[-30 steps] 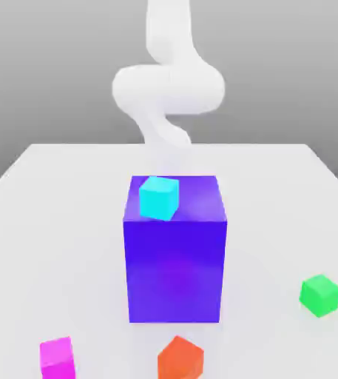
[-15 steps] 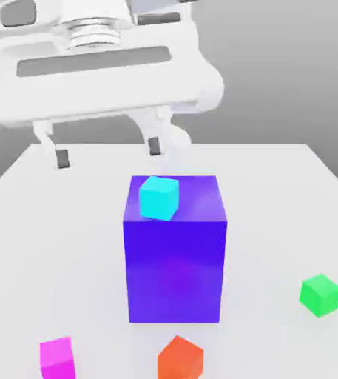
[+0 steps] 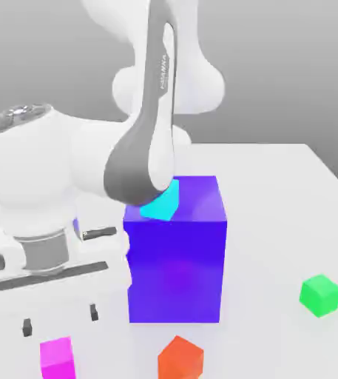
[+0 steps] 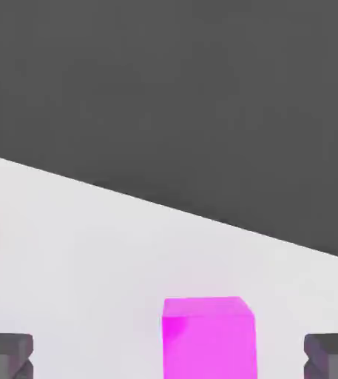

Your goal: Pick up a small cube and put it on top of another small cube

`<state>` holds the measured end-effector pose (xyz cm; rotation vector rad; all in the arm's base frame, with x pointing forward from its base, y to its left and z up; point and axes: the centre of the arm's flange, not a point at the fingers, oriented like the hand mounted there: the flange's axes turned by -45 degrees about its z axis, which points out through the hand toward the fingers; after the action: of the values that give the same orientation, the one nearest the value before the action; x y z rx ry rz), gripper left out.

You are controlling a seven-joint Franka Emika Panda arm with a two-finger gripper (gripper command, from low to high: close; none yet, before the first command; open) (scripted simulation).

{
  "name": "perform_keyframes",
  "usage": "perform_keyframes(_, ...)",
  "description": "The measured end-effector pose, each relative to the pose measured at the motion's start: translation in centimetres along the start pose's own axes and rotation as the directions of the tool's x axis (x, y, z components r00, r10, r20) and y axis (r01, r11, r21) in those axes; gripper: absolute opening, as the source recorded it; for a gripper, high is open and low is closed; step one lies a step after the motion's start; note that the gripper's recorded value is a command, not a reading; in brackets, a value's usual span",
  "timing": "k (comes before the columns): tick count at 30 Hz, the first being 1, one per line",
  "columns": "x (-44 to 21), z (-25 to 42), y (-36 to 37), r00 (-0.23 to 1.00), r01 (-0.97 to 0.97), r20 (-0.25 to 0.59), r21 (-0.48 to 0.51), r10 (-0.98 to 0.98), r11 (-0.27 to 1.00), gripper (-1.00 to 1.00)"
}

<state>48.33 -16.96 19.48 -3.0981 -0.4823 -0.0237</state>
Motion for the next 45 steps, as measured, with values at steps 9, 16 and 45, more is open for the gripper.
perform_keyframes(9, -0.5, 6.5, 0.3, 1.000, 0.006, 0.016, -0.003, -0.006, 1.000, -1.00)
perform_keyframes(16, -0.3, 1.4, 0.2, 1.000, 0.008, 0.015, -0.003, -0.008, 1.000, -1.00)
perform_keyframes(45, 5.7, -4.7, -38.5, 0.054, 0.999, -0.004, -0.005, -0.999, 0.054, -1.00)
